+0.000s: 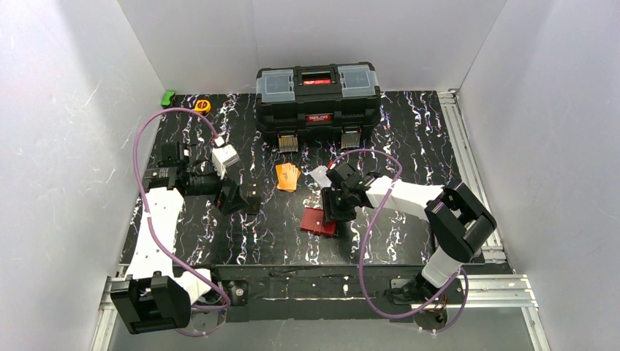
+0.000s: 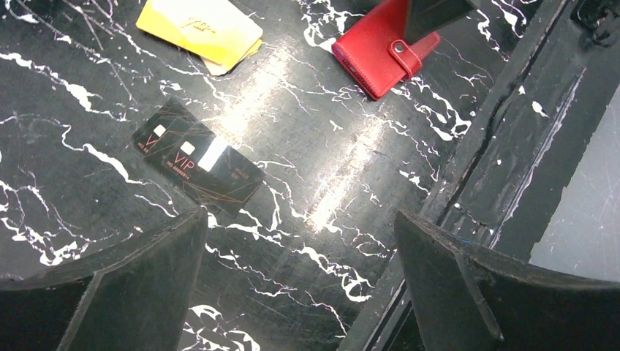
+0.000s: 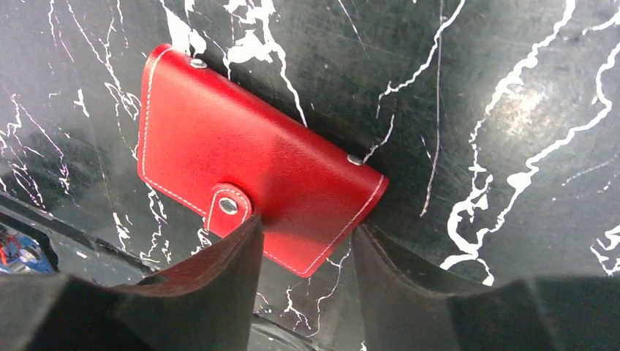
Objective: Put the credit cards into the card holder
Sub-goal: Pick up the card holder from the center of the board.
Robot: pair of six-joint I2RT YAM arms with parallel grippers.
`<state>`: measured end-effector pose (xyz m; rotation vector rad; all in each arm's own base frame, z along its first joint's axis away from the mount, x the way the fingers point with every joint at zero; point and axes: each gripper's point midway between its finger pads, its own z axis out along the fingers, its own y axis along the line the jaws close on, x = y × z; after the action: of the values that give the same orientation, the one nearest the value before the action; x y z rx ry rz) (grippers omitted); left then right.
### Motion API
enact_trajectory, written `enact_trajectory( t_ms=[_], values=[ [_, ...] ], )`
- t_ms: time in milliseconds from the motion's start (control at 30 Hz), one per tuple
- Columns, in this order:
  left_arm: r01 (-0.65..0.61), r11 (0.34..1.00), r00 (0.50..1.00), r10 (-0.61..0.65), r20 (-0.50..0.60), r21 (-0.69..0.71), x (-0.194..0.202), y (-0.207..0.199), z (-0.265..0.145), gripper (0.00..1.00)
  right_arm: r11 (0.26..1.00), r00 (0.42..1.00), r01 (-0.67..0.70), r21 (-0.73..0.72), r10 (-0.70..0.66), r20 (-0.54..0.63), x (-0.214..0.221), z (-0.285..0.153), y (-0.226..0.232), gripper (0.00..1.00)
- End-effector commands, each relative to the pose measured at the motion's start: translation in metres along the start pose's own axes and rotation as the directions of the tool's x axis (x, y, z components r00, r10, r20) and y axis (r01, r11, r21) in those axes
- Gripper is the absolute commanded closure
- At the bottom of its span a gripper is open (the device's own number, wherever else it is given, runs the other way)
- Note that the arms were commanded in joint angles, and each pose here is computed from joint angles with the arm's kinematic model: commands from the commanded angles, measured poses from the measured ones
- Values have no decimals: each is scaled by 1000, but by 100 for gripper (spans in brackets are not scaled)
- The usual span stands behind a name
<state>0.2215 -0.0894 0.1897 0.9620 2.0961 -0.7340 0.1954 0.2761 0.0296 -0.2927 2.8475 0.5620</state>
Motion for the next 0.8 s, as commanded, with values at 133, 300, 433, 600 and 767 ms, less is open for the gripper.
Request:
enact_trajectory(
  t_ms=[133, 300, 433, 600, 767],
  values=[
    [-196, 969, 980, 186, 76, 151, 5, -35, 5, 0, 992, 993, 110, -61, -107, 58, -26, 0, 21, 74],
    [-284, 922, 957, 256, 137, 265, 9, -54, 16, 1, 978, 976, 192, -83, -182, 119, -31, -8, 25, 99],
    [-288, 881, 957, 268, 106, 375, 13, -68, 36, 0, 956, 952, 272, -107, -251, 176, -35, -18, 33, 99],
    [-272, 836, 962, 249, 113, 476, 16, -81, 59, 1, 916, 900, 381, -123, -337, 275, -43, -35, 53, 99],
    [-312, 847, 950, 269, 158, 431, 4, -70, 76, 0, 860, 827, 498, -110, -434, 357, -46, -58, 74, 99]
  ],
)
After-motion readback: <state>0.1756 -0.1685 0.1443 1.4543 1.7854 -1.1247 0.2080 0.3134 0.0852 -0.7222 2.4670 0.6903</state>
